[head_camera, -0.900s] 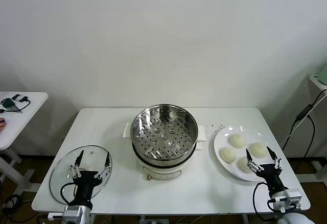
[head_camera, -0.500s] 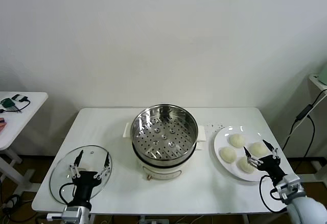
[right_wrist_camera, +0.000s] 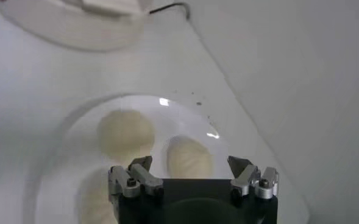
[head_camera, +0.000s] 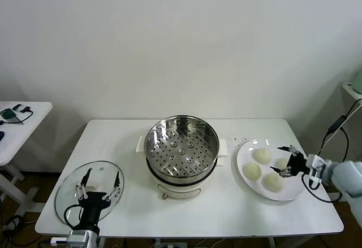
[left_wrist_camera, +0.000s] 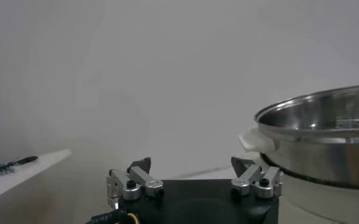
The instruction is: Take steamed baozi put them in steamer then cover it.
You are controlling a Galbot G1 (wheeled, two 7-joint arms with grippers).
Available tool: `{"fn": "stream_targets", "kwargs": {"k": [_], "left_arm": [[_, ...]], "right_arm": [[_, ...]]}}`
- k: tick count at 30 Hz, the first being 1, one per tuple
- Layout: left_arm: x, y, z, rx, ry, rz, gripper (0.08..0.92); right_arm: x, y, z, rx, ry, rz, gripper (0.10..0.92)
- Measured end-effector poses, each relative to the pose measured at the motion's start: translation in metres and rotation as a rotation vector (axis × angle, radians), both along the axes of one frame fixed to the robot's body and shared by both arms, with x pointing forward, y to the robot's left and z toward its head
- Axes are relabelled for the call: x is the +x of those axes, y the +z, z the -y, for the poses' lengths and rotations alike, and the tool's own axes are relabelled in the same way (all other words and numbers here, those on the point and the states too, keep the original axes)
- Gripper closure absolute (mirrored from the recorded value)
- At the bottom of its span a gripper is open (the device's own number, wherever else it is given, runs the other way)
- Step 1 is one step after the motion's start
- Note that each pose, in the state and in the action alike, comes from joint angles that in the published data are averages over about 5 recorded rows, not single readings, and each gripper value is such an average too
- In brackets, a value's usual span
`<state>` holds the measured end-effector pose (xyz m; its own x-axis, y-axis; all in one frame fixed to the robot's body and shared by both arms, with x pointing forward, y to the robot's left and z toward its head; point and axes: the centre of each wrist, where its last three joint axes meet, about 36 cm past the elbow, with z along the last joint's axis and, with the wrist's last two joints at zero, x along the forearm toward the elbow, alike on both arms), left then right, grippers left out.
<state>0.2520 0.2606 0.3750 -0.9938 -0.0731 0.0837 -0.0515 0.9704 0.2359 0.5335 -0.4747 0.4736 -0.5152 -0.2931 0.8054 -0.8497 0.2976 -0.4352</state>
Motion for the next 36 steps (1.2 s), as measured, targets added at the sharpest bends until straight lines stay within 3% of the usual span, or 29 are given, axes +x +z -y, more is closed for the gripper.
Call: {"fn": "stream_targets", "kwargs": {"k": [16,36], "left_arm": [[0.004,0.003,0.000,-0.003,0.020,0.000,0.177],[0.011,0.000,-0.005,0.018,0.041,-0.009,0.177]], "right_arm": [[0.104,0.009,-0.032,-0.304,0.170,-0.248,0.200],[0.159,-0.017,-0.069,-0.367,0.203,-0.348,0.200]]}}
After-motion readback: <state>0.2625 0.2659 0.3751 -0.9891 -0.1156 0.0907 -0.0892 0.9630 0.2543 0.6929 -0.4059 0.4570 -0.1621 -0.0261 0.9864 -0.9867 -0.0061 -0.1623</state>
